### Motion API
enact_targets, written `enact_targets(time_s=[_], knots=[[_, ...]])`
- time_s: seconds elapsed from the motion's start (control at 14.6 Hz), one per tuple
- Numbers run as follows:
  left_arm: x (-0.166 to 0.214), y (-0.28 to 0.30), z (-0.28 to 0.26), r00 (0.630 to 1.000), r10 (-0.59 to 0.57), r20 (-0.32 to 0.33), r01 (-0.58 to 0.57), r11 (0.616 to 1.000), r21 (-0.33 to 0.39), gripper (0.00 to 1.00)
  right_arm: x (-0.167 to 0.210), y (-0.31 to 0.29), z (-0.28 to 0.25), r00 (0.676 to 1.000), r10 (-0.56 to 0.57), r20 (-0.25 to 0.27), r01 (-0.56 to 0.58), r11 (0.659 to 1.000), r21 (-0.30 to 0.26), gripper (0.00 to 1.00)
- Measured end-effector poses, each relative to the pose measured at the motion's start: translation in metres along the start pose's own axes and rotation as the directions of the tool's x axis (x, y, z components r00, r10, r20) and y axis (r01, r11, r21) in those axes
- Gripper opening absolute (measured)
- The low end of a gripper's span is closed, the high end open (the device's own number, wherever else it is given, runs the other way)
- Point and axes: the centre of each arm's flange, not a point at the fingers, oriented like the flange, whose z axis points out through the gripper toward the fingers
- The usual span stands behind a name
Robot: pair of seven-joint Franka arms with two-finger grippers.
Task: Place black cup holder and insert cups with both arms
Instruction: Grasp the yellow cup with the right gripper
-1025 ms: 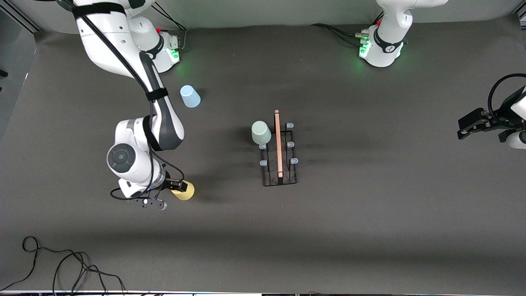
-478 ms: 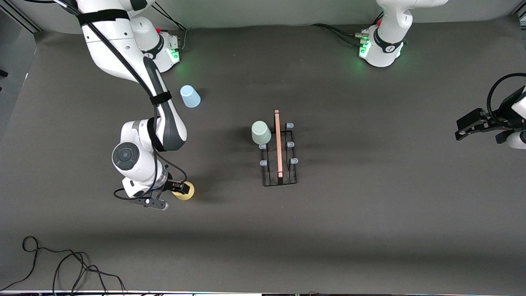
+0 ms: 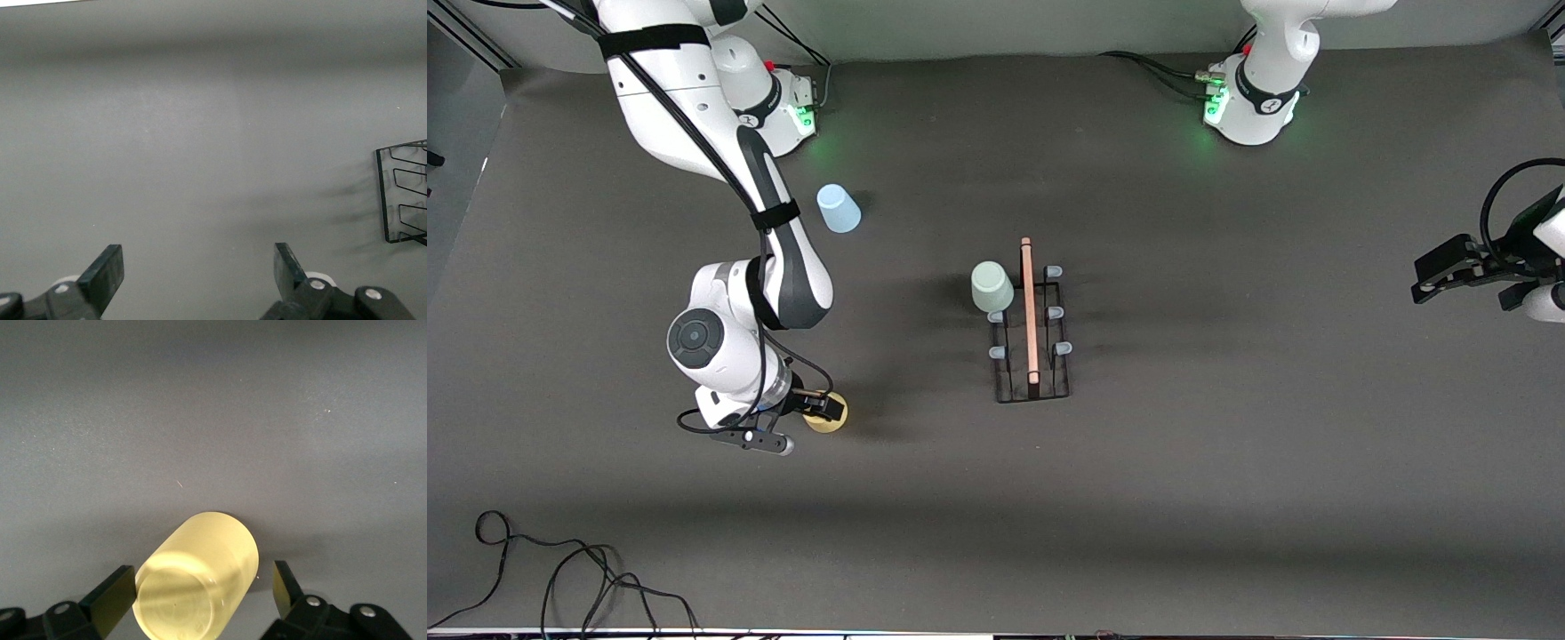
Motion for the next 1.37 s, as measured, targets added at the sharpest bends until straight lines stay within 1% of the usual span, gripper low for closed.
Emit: enact_targets(time_s=[0.27, 0.55, 0.96, 1.09, 1.16, 1.23, 1.3, 1.37], knots=[[0.0, 0.0, 0.0, 1.0, 0.0, 0.001, 0.0, 1.0, 0.0, 1.0, 0.004, -0.003, -0.009, 1.0, -0.001, -0.013, 0.002, 1.0, 0.011, 0.93], [0.0, 0.0, 0.0, 1.0, 0.0, 0.001, 0.0, 1.0, 0.0, 1.0, 0.005, -0.003, -0.014, 1.0, -0.001, -0.014, 0.001, 1.0, 0.015, 0.96], [0.0, 0.0, 0.0, 1.0, 0.0, 0.001, 0.0, 1.0, 0.0, 1.0, -0.005, 0.005, 0.011, 0.999, -0.008, 0.038, 0.008, 1.0, -0.017, 0.96], [0.0, 0.0, 0.001, 1.0, 0.0, 0.002, 0.0, 1.0, 0.0, 1.0, -0.01, 0.003, 0.02, 0.998, -0.001, 0.055, 0.001, 1.0, -0.012, 0.96], [0.0, 0.0, 0.001, 1.0, 0.0, 0.004, 0.0, 1.0, 0.0, 1.0, -0.012, 0.001, 0.023, 0.998, 0.002, 0.062, -0.002, 1.0, -0.007, 0.9], [0.0, 0.0, 0.001, 1.0, 0.0, 0.005, 0.0, 1.0, 0.004, 1.0, -0.013, 0.0, 0.024, 0.998, 0.002, 0.065, -0.002, 1.0, -0.005, 0.9], [-0.001, -0.001, 0.001, 1.0, 0.001, 0.006, -0.001, 1.0, 0.012, 1.0, -0.013, -0.001, 0.024, 0.998, 0.001, 0.07, -0.001, 1.0, -0.004, 0.85], [-0.001, -0.002, 0.002, 1.0, 0.001, 0.008, -0.002, 1.0, 0.018, 1.0, -0.013, -0.002, 0.023, 0.997, 0.001, 0.075, -0.001, 1.0, -0.004, 0.75]])
